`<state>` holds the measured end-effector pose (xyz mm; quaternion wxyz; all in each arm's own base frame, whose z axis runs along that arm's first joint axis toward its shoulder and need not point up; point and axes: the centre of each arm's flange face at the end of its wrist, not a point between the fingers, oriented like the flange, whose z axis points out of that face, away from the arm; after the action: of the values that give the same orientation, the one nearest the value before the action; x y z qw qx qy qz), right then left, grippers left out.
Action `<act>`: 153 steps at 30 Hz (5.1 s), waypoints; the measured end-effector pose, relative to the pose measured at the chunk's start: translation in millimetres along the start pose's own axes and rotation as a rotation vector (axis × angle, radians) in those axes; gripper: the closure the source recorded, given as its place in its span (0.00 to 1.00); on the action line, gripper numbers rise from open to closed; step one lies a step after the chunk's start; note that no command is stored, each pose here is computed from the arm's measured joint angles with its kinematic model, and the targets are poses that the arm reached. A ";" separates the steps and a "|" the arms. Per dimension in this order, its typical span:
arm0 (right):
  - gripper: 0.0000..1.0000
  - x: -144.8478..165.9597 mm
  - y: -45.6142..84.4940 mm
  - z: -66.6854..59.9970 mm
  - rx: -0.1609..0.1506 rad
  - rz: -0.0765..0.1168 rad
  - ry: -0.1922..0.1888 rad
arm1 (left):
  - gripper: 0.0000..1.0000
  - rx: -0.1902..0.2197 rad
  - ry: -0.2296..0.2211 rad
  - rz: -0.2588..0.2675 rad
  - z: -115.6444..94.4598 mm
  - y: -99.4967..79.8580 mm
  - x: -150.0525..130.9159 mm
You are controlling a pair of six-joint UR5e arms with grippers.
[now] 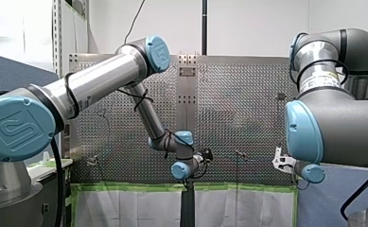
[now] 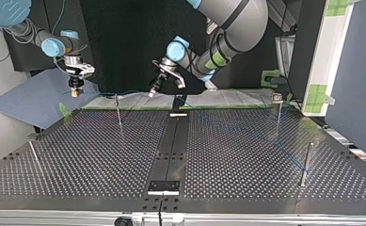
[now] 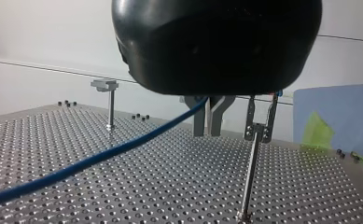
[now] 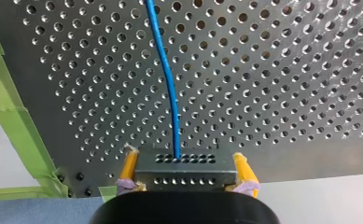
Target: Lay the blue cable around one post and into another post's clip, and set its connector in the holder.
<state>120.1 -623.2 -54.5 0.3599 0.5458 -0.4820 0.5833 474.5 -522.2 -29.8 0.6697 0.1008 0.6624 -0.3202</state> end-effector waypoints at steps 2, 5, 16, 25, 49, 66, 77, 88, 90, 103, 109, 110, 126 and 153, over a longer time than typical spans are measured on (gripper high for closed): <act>1.00 0.3 0.5 0.3 0.000 0.001 0.000 | 1.00 -0.002 0.000 -0.002 0.8 1.6 -0.6; 1.00 0.5 0.9 0.4 0.000 0.003 0.001 | 1.00 -0.005 0.001 -0.002 1.4 4.4 -1.2; 1.00 0.4 0.4 0.5 0.001 0.003 -0.001 | 1.00 -0.018 0.033 0.030 0.0 12.6 -0.2; 1.00 1.6 1.4 2.1 0.000 0.005 0.001 | 1.00 -0.018 0.032 0.022 1.2 16.9 -1.2; 1.00 3.8 0.3 6.5 0.006 0.005 0.004 | 1.00 0.014 0.072 -0.038 8.3 24.4 29.0; 1.00 10.0 0.6 15.7 0.030 0.013 0.005 | 1.00 0.007 0.046 -0.071 28.8 43.1 14.1; 1.00 10.7 1.8 17.1 0.029 0.016 0.001 | 1.00 0.007 0.044 -0.077 35.5 48.6 9.2; 1.00 13.9 2.4 22.0 0.027 0.015 0.003 | 1.00 0.011 0.049 -0.080 41.2 50.1 5.5; 1.00 13.9 1.9 22.1 0.027 0.015 0.002 | 1.00 0.012 0.049 -0.080 41.5 50.1 5.6; 1.00 12.5 -4.1 22.7 0.036 0.015 0.000 | 0.05 0.033 0.065 -0.078 40.7 47.4 6.6; 1.00 11.5 -6.9 22.8 0.042 0.015 -0.002 | 0.00 0.069 0.101 -0.053 37.1 39.9 11.1; 1.00 11.4 -7.4 22.8 0.043 0.015 -0.002 | 0.00 0.077 0.110 -0.047 36.2 38.7 11.9; 1.00 10.5 -12.4 23.3 0.052 0.014 -0.004 | 0.00 0.116 0.233 0.066 20.2 26.0 10.1; 1.00 9.0 -13.7 23.1 0.050 0.015 -0.006 | 0.00 0.133 0.244 0.190 -15.9 -25.7 -26.8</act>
<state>138.5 -642.4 -44.7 0.3402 0.5528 -0.4725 0.5961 449.2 -525.3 1.6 0.6033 0.2455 0.7037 -0.2840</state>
